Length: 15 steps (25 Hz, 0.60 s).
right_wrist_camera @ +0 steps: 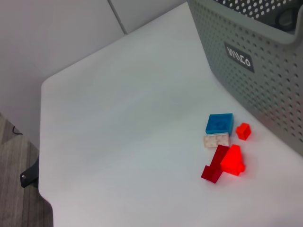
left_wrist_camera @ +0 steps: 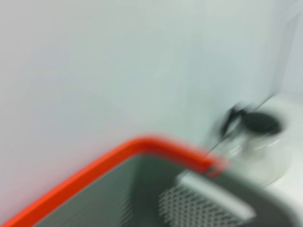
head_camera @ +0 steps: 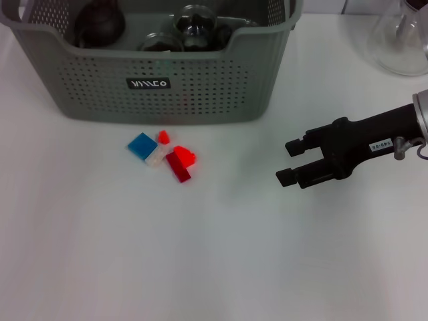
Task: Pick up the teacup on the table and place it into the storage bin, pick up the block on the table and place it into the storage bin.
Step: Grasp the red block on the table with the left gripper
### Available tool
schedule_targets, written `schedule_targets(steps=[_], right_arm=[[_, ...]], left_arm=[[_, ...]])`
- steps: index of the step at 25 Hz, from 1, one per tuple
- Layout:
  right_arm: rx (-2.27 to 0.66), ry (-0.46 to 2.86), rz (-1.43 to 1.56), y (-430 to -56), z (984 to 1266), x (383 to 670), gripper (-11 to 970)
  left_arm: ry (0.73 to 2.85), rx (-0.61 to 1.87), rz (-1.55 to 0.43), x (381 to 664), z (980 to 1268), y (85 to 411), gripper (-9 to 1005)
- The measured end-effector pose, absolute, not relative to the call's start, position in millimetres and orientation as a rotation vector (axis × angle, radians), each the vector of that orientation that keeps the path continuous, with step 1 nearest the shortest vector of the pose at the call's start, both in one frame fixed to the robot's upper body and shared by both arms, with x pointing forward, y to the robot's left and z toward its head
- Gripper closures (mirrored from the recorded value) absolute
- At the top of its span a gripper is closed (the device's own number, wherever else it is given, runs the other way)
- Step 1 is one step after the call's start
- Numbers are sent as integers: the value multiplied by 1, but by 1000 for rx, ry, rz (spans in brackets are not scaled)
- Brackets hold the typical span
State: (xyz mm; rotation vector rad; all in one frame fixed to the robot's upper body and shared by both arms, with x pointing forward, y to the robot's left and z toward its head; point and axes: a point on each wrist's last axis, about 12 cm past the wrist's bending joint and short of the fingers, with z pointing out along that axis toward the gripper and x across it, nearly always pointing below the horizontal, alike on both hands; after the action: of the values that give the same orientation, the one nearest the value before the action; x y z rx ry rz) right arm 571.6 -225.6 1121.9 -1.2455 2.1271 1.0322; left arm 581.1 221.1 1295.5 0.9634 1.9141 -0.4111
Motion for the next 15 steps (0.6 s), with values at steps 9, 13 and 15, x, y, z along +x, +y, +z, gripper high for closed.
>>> schedule_targets(steps=[9,13,15], right_arm=[[-1212,2124,1038,-229,1122,572,164],[-1203,2126,1039,-229,1123,573,164],[-1197,2129,1036,-230,1123,574,164]], left_arm=[[1624,1271,-666,504,1275,241,210],[1730,1404,-735,497,1250,234,210],[1819,1467,-729,498,1238,225,214]])
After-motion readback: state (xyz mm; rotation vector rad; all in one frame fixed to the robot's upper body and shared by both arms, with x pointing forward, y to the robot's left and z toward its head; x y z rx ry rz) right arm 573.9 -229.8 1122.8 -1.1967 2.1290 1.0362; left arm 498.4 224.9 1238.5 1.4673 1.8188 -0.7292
